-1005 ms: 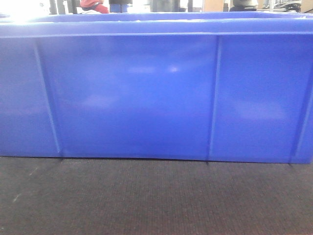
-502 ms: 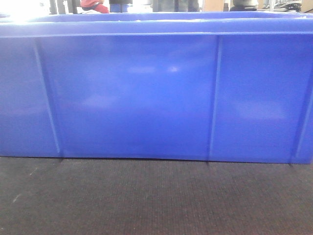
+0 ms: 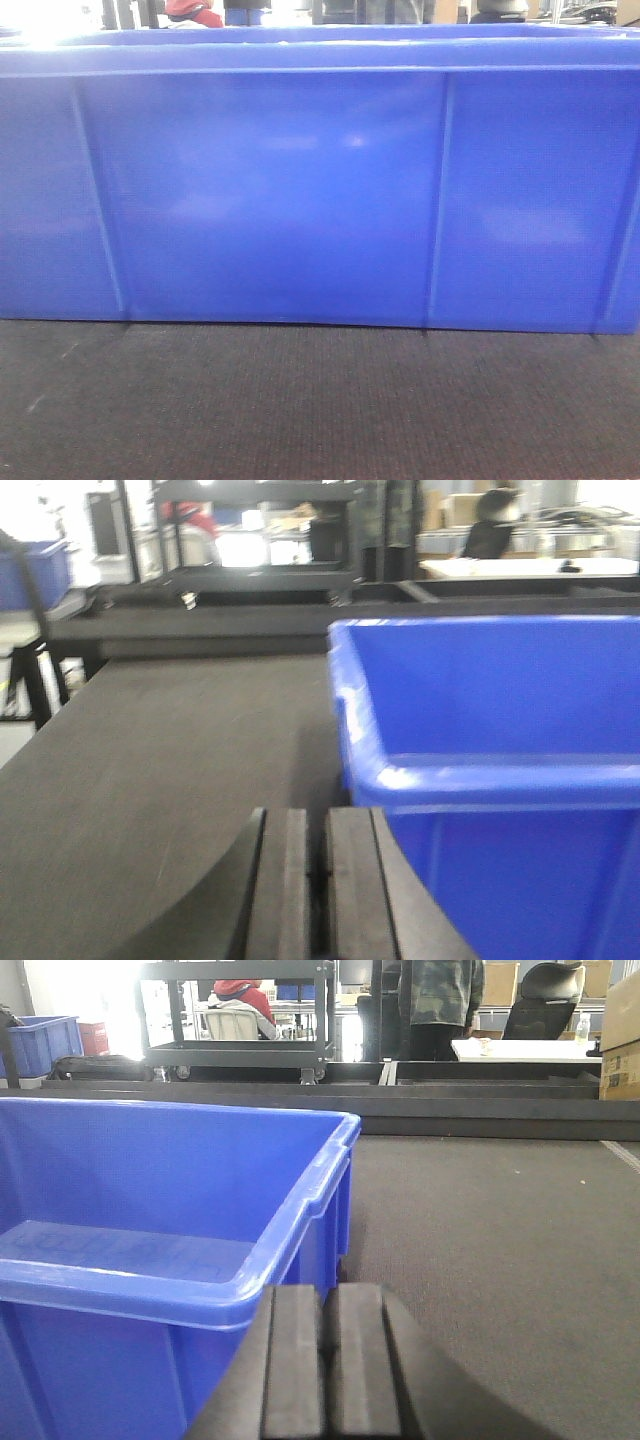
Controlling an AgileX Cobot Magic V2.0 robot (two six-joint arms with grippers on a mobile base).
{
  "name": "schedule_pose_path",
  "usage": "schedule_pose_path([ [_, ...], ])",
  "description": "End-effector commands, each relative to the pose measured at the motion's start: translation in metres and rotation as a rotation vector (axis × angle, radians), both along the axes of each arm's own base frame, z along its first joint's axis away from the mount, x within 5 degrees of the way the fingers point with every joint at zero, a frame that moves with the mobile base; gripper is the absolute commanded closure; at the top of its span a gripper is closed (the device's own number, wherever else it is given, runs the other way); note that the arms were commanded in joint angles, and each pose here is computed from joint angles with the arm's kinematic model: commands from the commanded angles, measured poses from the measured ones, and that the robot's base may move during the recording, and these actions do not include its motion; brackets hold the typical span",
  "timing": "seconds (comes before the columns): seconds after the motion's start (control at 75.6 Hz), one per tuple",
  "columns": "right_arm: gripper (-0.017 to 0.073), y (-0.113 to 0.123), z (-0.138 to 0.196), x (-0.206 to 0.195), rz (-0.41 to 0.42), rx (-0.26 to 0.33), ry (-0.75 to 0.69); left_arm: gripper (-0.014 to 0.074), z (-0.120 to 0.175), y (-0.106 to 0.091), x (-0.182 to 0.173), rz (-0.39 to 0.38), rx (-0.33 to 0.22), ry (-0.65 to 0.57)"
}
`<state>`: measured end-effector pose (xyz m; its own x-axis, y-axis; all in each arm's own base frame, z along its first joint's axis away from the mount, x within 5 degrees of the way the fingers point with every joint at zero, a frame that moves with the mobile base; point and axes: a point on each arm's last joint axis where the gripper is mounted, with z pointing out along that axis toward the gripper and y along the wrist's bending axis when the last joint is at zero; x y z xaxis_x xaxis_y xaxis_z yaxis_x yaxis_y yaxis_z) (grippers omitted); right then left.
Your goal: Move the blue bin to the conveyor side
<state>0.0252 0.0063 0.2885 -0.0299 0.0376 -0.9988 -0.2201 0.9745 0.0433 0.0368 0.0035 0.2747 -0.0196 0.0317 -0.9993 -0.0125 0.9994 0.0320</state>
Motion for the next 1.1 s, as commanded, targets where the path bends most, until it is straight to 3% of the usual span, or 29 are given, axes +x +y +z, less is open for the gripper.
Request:
schedule_pose_path([
  [0.0,0.0627,-0.001,0.002,-0.001,-0.003,-0.002,-0.031,0.0599,-0.014,0.000,0.002,0.026,-0.038,-0.005],
  [0.225,0.0627,-0.001,0.002,-0.001,-0.003,-0.002,-0.031,0.0599,-0.065,0.001,0.019,0.061,-0.065,-0.048],
  [0.278,0.0627,-0.001,0.002,-0.001,-0.003,-0.002,-0.031,0.0599,-0.061,0.001,0.019,0.058,-0.061,-0.118],
  [0.317,0.0627,-0.001,0.002,-0.001,-0.003,-0.002,-0.031,0.0599,-0.066,0.001,0.019,0.064,-0.062,-0.063],
  [1.084,0.0627,-0.001,0.002,-0.001,-0.003,-0.002,-0.031,0.0599,-0.065,0.001,0.019,0.063,-0.061,-0.071],
])
